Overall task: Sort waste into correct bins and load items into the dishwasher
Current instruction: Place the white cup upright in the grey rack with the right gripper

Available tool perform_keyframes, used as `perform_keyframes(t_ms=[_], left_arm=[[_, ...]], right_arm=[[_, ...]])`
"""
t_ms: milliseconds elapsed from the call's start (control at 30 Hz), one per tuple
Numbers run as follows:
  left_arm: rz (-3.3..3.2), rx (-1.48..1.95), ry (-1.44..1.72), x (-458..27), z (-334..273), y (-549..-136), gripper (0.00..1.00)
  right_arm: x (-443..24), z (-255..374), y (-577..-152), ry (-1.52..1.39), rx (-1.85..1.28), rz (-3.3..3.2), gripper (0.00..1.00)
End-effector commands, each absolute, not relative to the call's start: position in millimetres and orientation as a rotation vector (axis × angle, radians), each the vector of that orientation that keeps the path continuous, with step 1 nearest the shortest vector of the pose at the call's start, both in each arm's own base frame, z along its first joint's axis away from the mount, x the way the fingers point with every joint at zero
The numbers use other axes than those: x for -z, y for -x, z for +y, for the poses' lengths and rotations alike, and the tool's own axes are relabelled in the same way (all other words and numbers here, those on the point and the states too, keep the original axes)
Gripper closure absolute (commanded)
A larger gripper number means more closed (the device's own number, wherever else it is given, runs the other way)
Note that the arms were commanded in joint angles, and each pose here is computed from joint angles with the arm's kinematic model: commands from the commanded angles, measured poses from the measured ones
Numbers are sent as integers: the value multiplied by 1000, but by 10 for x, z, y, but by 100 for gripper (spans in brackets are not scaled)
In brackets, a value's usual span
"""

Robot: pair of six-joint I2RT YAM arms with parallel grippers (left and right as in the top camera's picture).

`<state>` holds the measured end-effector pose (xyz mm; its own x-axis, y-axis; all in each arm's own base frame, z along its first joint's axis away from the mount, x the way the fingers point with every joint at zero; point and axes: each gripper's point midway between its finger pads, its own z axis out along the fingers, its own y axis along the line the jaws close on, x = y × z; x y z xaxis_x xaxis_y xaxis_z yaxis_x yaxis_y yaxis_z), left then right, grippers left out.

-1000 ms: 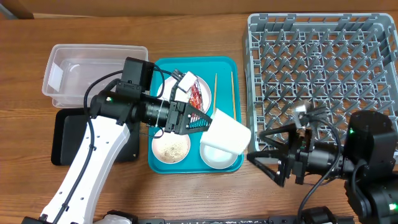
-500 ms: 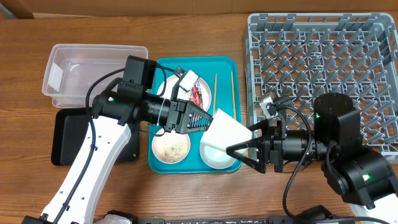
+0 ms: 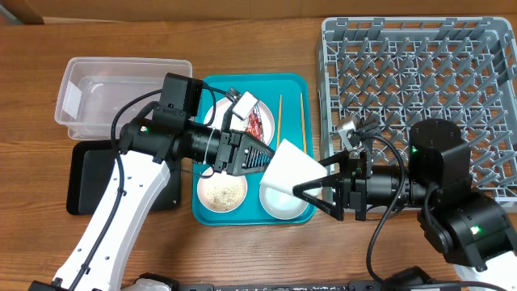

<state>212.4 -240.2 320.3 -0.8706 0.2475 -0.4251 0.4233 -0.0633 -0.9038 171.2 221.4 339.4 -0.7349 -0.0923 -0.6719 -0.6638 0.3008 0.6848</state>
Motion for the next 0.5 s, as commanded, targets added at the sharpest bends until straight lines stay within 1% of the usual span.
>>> perform_keyframes(t_ms=[0,33,67,100,200,233,267,300,400,467], left_arm=[[2027,2066,-775,-3257,-2410,-2109,55],[2061,2018,-762,-3198,-2410,-2148,48],[2116,1940,-738,-3100,-2404,-2212,25],[2179,1849,-711,-2985,-2391,-2280,0],[2507,1355,-538,-2373,-2149,-2567,0],[2648,1142,-406,-2139,-1963,-2653,0],[2709,1041,-336,-2040,-1861,-2676,0],[2742,983,-308,-1984,-1800,-2675,0],[2763,973,-308,-1966,-1778,-2631,0],[2760,970,-319,-1975,-1776,-2618,0]], right_arm=[[-3320,2144,-1799,605,-1351,2095,46],[-3248,2092,-1856,557,-1295,2133,46],[-3176,2020,-1912,502,-1230,2175,46],[-3118,1945,-1964,440,-1173,2217,46],[-2980,1598,-2099,168,-960,2353,48],[-2934,1438,-2117,66,-864,2398,48],[-2887,1318,-2123,-2,-784,2432,48],[-2841,1191,-2120,-69,-697,2463,48],[-2637,857,-2110,-282,-467,2551,47],[-2489,730,-2092,-367,-359,2612,47]])
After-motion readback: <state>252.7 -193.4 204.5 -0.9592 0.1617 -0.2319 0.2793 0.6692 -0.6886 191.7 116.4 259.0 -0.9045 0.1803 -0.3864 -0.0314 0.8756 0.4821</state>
